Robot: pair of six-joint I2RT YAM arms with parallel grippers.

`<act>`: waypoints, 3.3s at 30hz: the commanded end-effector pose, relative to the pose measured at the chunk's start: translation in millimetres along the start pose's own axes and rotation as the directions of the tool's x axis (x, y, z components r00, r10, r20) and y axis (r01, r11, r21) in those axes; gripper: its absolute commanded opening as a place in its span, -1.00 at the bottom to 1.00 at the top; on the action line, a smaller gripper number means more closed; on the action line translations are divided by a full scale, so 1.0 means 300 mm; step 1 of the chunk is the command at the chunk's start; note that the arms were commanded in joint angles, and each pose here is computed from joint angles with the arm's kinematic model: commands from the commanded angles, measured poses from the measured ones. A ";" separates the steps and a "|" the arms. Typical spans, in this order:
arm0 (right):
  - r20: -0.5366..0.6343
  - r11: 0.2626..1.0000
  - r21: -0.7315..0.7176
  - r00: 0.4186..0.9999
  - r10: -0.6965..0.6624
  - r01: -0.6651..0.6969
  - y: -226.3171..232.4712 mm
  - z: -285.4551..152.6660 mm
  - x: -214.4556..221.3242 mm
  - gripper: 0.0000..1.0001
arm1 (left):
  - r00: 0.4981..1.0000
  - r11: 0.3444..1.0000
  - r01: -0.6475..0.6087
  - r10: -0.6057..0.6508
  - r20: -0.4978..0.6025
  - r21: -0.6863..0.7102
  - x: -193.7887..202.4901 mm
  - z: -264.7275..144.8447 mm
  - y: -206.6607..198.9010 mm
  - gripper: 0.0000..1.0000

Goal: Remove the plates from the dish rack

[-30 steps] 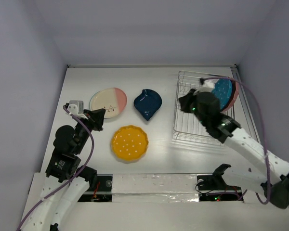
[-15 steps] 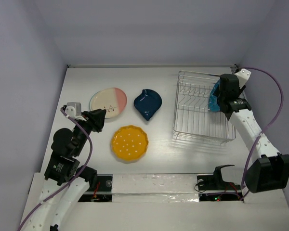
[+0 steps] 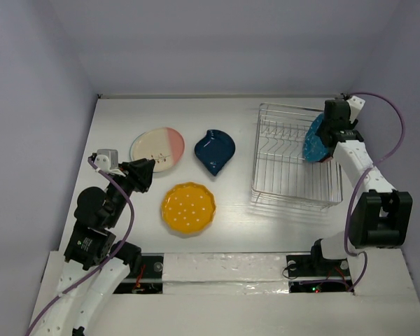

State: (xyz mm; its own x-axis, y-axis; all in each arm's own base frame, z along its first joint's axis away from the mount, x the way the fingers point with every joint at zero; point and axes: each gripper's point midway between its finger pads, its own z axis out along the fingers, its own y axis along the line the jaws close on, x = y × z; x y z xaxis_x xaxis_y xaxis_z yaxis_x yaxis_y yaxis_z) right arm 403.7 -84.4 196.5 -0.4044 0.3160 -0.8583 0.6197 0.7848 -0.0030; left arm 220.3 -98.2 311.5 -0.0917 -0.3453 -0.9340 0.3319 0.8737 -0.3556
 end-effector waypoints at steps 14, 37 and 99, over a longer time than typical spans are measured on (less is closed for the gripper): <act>0.057 0.999 -0.019 0.998 -0.026 0.027 -0.004 0.001 -0.048 -0.77 | 0.998 1.000 -0.002 0.000 0.063 0.028 -0.081 -0.006 -0.034 -0.44; 0.296 0.841 -0.540 0.940 0.170 0.018 0.102 -0.649 -0.314 -1.00 | 0.998 1.000 -0.001 -0.001 0.061 0.025 -0.079 0.000 -0.030 -0.43; -0.286 0.104 -0.957 0.832 -0.475 -0.270 0.898 -1.128 0.939 -0.09 | 0.998 1.000 0.000 0.000 0.067 0.001 -0.082 0.002 -0.011 -0.40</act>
State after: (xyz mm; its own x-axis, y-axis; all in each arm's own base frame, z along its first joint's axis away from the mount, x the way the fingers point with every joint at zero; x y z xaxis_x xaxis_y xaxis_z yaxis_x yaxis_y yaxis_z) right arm 219.7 384.0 100.0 -0.8668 -0.0028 -0.4986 -0.4124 0.5661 0.7138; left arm 225.4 -96.2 307.3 -0.1028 -0.3404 -0.9346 0.3123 0.8811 -0.3552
